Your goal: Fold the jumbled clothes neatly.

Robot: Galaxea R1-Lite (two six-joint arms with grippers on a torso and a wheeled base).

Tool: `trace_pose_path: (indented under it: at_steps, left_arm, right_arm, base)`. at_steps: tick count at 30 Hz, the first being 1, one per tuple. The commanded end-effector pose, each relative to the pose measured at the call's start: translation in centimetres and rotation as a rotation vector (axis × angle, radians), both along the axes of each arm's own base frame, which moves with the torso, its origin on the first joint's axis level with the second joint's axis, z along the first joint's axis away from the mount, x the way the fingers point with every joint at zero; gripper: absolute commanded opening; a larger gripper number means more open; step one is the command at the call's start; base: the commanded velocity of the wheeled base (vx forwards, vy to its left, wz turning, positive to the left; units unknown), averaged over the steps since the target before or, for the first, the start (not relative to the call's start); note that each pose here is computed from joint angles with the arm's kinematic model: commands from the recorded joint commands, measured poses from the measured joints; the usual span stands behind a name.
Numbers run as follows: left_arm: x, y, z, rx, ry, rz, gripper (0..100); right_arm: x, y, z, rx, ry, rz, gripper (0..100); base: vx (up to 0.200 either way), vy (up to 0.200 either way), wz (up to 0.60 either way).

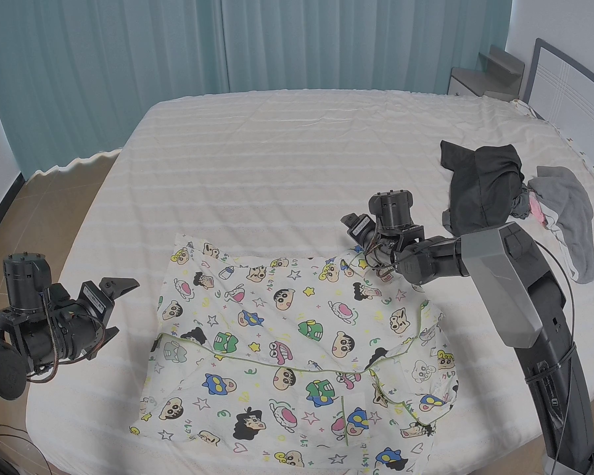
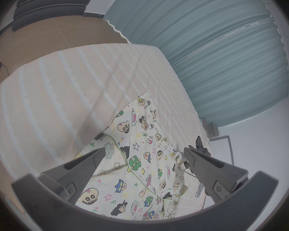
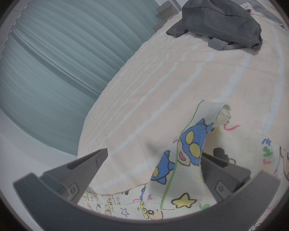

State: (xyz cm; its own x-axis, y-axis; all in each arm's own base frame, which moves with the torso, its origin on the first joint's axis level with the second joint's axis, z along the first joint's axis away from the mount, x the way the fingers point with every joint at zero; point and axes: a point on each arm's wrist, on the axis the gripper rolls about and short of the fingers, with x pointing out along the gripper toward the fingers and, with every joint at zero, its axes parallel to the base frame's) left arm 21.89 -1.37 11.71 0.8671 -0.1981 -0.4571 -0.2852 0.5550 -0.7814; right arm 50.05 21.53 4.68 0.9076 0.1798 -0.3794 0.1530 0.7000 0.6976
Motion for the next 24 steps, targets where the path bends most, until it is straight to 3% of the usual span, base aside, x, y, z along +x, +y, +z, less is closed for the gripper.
trace_pose_path:
  at_steps: [1, 5, 10, 11, 19, 22, 24]
  left_arm:
    - [0.0, 0.0, 0.0, 0.000, 0.000, 0.001, 100]
    - [-0.1, 0.0, -0.1, -0.002, -0.007, 0.001, 100]
    - [-0.2, -0.1, -0.1, -0.002, -0.015, -0.002, 100]
    - [-0.4, 0.0, -0.2, -0.002, -0.019, -0.002, 100]
    - [-0.5, -0.1, -0.4, -0.003, -0.024, -0.005, 100]
    - [-0.5, -0.1, -0.4, -0.003, -0.024, -0.005, 100]
    - [-0.6, -0.1, -0.4, -0.002, -0.023, -0.005, 100]
  right_arm:
    - [0.3, -0.5, -0.4, -0.002, 0.001, -0.011, 100]
    - [0.4, -1.0, 0.3, -0.005, -0.003, -0.028, 100]
    - [0.2, -1.1, 2.8, 0.010, -0.046, -0.028, 100]
    - [-0.2, -1.1, 4.5, 0.021, -0.069, -0.026, 100]
    - [-1.4, -1.3, 8.1, 0.027, -0.068, -0.023, 100]
    - [-1.6, -1.5, 8.7, 0.008, -0.063, -0.035, 100]
    - [-2.4, -2.3, 9.0, -0.065, 0.033, -0.050, 100]
  base:
    - [0.000, 0.000, 0.00]
    - [0.000, 0.000, 0.00]
    - [0.000, 0.000, 0.00]
    - [0.000, 0.000, 0.00]
    - [0.000, 0.000, 0.00]
    - [0.000, 0.000, 0.00]
    - [0.000, 0.000, 0.00]
